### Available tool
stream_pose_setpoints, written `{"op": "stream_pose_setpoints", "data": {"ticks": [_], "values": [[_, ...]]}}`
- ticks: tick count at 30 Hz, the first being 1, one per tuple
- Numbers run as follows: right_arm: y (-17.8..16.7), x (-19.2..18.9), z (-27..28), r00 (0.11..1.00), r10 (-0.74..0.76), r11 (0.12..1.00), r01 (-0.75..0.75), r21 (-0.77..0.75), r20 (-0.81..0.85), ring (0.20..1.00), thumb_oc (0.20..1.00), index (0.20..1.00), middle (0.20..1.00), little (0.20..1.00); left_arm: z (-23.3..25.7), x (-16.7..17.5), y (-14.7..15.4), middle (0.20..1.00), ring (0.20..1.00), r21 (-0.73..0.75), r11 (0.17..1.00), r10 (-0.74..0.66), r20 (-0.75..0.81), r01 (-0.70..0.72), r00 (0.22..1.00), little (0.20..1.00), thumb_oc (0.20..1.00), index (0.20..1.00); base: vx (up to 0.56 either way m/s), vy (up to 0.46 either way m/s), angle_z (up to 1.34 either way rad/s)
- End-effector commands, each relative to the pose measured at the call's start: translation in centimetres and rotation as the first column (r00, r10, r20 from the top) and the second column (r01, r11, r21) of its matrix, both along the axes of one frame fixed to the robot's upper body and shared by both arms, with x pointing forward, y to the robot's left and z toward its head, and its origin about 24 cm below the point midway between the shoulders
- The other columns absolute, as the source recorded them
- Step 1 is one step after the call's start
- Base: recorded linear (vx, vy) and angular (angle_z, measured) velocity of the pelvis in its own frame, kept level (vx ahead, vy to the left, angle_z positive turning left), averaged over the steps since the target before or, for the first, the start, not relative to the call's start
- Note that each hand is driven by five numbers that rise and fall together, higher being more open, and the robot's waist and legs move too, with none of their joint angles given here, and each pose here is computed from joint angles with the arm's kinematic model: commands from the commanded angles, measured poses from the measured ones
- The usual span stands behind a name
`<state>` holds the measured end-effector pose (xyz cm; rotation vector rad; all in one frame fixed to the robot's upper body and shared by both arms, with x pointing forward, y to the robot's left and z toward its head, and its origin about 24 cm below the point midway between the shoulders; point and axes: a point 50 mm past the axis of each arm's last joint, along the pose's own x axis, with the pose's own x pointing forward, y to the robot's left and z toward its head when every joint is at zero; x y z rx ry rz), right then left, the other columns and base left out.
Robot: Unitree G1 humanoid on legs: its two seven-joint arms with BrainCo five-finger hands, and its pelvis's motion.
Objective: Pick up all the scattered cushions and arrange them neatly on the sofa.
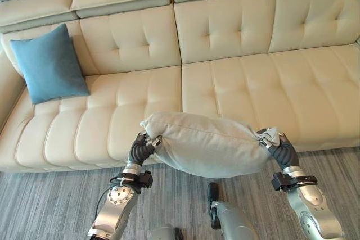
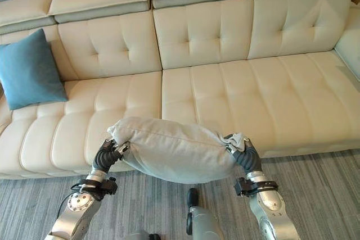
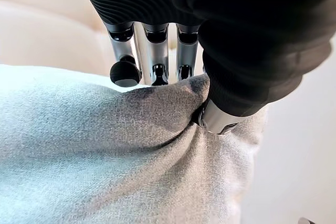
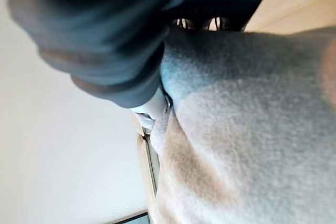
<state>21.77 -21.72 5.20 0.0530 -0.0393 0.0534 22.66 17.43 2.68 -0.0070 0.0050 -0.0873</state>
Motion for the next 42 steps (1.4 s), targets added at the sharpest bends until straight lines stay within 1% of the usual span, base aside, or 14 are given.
{"op": "stream_pose_setpoints", "data": {"ticks": [1,9,15,20,21,26,29,31,32,35,38,42], "values": [[1.3,1.0,4.4,0.967,0.067,0.997,-0.077,0.032,0.246,0.2,0.2,0.2,0.2,0.2,3.7,0.6,-0.1,0.2,0.2,0.004,0.999,-0.046,0.201,0.046,0.978,0.2,0.2,0.2,0.11,-0.009,0.23],[1.2,0.4,3.5,0.978,0.033,0.998,-0.044,0.049,0.208,0.2,0.2,0.2,0.2,0.2,3.6,0.2,0.0,0.2,0.2,0.015,0.999,-0.031,0.194,0.028,0.981,0.2,0.2,0.2,0.28,0.034,-0.09],[1.8,0.4,3.2,0.979,0.065,0.996,-0.075,0.048,0.191,0.2,0.2,0.2,0.2,0.2,3.5,-0.3,0.4,0.2,0.2,0.022,0.999,-0.029,0.183,0.025,0.983,0.2,0.2,0.2,0.32,0.135,-0.59],[3.1,1.3,3.7,0.969,0.103,0.992,-0.115,0.043,0.223,0.2,0.2,0.2,0.2,0.2,3.9,0.1,1.1,0.2,0.2,0.051,0.999,-0.016,0.197,0.006,0.98,0.2,0.2,0.2,0.2,0.165,-0.42],[3.8,1.7,4.1,0.962,0.117,0.99,-0.132,0.047,0.247,0.2,0.2,0.2,0.2,0.2,4.1,0.4,1.4,0.2,0.2,0.072,0.997,-0.006,0.204,-0.009,0.979,0.2,0.2,0.2,0.08,0.104,-0.34],[4.4,2.5,5.6,0.938,0.133,0.986,-0.157,0.05,0.319,0.2,0.2,0.2,0.2,0.2,4.4,0.7,1.9,0.2,0.2,0.088,0.995,0.015,0.229,-0.036,0.973,0.2,0.2,0.2,0.17,0.001,-0.06],[5.0,3.2,8.1,0.888,0.154,0.985,-0.171,0.001,0.433,0.2,0.2,0.2,0.2,0.2,5.6,1.7,1.7,0.2,0.2,0.078,0.995,0.039,0.295,-0.064,0.955,0.2,0.2,0.2,0.11,-0.108,0.54],[5.2,3.3,8.5,0.88,0.155,0.985,-0.17,-0.007,0.448,0.2,0.2,0.2,0.2,0.2,5.7,1.8,1.5,0.2,0.2,0.068,0.996,0.039,0.303,-0.063,0.952,0.2,0.2,0.2,0.05,-0.116,0.54],[5.6,4.0,9.9,0.852,0.167,0.986,-0.153,-0.068,0.497,0.2,0.2,0.2,0.2,0.2,6.2,2.4,1.1,0.2,0.2,0.054,0.997,0.042,0.33,-0.063,0.943,0.2,0.2,0.2,0.15,-0.177,0.1],[6.0,4.8,10.9,0.834,0.187,0.981,-0.135,-0.137,0.519,0.2,0.2,0.2,0.2,0.2,6.8,3.0,0.8,0.2,0.2,0.061,0.996,0.044,0.352,-0.07,0.935,0.2,0.2,0.2,0.16,-0.143,0.13],[6.2,5.7,11.3,0.832,0.177,0.98,-0.1,-0.171,0.526,0.2,0.2,0.2,0.2,0.2,7.4,3.9,0.6,0.2,0.2,0.077,0.993,0.059,0.375,-0.095,0.925,0.2,0.2,0.2,0.11,-0.112,0.23],[6.9,7.4,12.3,0.822,0.178,0.973,-0.064,-0.223,0.541,0.2,0.2,0.2,0.2,0.2,8.5,5.8,0.0,0.2,0.2,0.106,0.986,0.075,0.415,-0.13,0.907,0.2,0.2,0.2,0.04,-0.079,0.11]]}}
